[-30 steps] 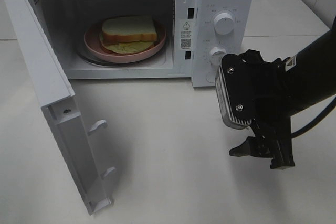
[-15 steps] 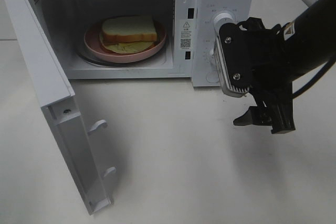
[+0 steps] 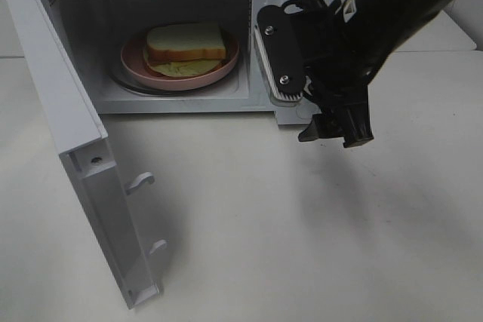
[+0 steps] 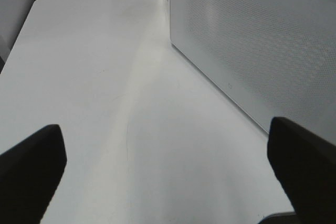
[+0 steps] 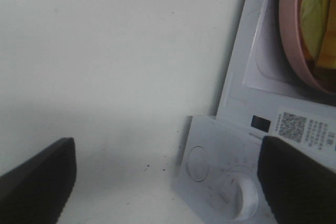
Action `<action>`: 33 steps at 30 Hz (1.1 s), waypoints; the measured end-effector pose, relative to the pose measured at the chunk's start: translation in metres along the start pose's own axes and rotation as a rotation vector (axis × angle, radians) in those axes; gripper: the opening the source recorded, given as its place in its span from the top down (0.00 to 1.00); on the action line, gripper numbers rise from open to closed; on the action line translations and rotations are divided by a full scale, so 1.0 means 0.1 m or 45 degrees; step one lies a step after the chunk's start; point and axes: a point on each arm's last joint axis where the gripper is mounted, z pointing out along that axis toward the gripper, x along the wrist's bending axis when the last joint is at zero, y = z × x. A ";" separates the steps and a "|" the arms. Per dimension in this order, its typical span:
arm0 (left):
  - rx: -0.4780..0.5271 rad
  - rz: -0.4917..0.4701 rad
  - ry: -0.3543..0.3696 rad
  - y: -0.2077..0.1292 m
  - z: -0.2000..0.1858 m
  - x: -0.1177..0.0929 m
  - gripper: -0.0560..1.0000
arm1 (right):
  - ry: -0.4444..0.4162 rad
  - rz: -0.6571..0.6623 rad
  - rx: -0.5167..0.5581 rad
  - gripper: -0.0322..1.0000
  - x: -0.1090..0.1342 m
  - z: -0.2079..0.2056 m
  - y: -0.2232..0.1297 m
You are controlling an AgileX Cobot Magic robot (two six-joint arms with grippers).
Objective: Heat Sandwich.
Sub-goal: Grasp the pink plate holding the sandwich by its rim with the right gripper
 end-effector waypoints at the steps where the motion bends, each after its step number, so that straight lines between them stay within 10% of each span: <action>1: 0.000 0.000 0.000 0.00 0.00 0.00 0.01 | -0.004 -0.013 0.003 0.11 -0.03 0.02 0.03; 33: 0.000 0.000 0.000 0.00 0.00 0.00 0.01 | -0.048 -0.115 0.007 0.14 -0.73 0.96 0.45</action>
